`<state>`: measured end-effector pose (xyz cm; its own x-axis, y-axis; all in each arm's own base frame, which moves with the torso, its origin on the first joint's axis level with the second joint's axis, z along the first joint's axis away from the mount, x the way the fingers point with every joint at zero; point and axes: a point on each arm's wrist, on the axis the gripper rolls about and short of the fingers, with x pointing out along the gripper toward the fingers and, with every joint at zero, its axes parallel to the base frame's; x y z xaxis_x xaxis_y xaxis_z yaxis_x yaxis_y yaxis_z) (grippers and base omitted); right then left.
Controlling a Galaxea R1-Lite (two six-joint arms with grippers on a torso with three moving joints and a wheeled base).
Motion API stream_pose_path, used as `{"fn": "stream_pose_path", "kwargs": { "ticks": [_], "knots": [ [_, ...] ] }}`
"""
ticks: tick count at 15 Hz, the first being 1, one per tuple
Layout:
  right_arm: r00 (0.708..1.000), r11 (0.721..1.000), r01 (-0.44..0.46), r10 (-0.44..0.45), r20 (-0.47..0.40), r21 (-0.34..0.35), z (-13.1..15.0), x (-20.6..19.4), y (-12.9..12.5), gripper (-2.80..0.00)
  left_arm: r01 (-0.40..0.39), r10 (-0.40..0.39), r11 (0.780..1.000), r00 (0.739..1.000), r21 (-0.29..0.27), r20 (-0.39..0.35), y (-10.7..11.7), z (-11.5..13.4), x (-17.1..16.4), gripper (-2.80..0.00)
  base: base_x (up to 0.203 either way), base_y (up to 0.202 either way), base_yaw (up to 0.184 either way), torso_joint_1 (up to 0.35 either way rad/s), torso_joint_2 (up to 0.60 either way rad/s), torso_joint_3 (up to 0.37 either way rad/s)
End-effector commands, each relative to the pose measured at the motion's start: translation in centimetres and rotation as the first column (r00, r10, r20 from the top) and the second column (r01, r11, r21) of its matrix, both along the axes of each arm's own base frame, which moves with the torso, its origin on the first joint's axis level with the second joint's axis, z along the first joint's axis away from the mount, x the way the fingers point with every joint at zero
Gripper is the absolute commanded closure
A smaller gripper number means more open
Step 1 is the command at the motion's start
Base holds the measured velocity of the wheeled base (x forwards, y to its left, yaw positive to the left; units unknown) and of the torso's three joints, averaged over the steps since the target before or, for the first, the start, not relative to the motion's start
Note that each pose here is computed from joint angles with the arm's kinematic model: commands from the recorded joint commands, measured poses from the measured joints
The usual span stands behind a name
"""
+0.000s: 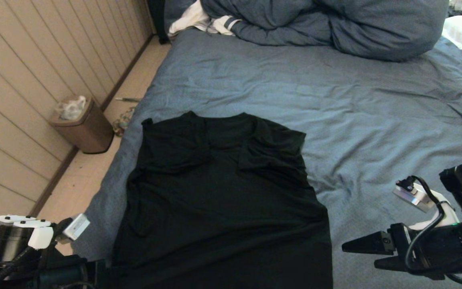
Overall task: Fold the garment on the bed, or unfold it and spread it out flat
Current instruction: Fold the black T-shirt
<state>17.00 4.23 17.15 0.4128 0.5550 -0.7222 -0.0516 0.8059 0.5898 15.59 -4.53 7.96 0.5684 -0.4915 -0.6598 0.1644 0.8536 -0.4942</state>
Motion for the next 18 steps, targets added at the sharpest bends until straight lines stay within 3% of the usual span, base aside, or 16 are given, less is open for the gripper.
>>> {"fn": "stream_pose_path", "kwargs": {
  "ticks": [1,7,11,15,18],
  "knots": [
    [1.000,1.000,0.002,-0.002,-0.016,-0.002,-0.3,0.2,0.0,-2.80,0.013,-0.013,1.000,1.000,-0.016,-0.007,0.0,-0.1,-0.2,0.00,0.000,0.000,0.000,0.000,0.00,0.000],
    [0.996,1.000,-0.010,0.008,-0.089,-0.020,-1.7,0.9,0.4,-2.80,0.014,-0.013,1.000,1.000,-0.027,0.022,0.0,0.1,-0.1,0.00,0.000,0.000,0.000,0.000,0.00,0.000],
    [0.989,0.997,-0.071,0.066,-0.129,-0.038,-2.9,1.3,1.0,-2.80,0.013,-0.012,0.999,0.999,-0.029,0.030,0.0,0.3,0.0,0.00,0.000,0.000,0.000,0.000,0.00,0.000],
    [0.988,0.991,-0.132,0.128,-0.086,-0.032,-3.9,2.1,2.6,-2.80,0.015,-0.013,0.999,0.999,-0.033,0.041,-0.1,0.3,0.0,0.00,0.000,0.000,0.000,0.000,0.00,0.000],
    [0.983,0.983,-0.168,0.162,-0.084,-0.072,-4.7,2.5,4.1,-2.80,0.001,0.000,1.000,0.999,-0.031,0.046,0.0,0.4,0.1,0.00,0.000,0.000,0.000,0.000,0.00,0.000]
  ]
}}
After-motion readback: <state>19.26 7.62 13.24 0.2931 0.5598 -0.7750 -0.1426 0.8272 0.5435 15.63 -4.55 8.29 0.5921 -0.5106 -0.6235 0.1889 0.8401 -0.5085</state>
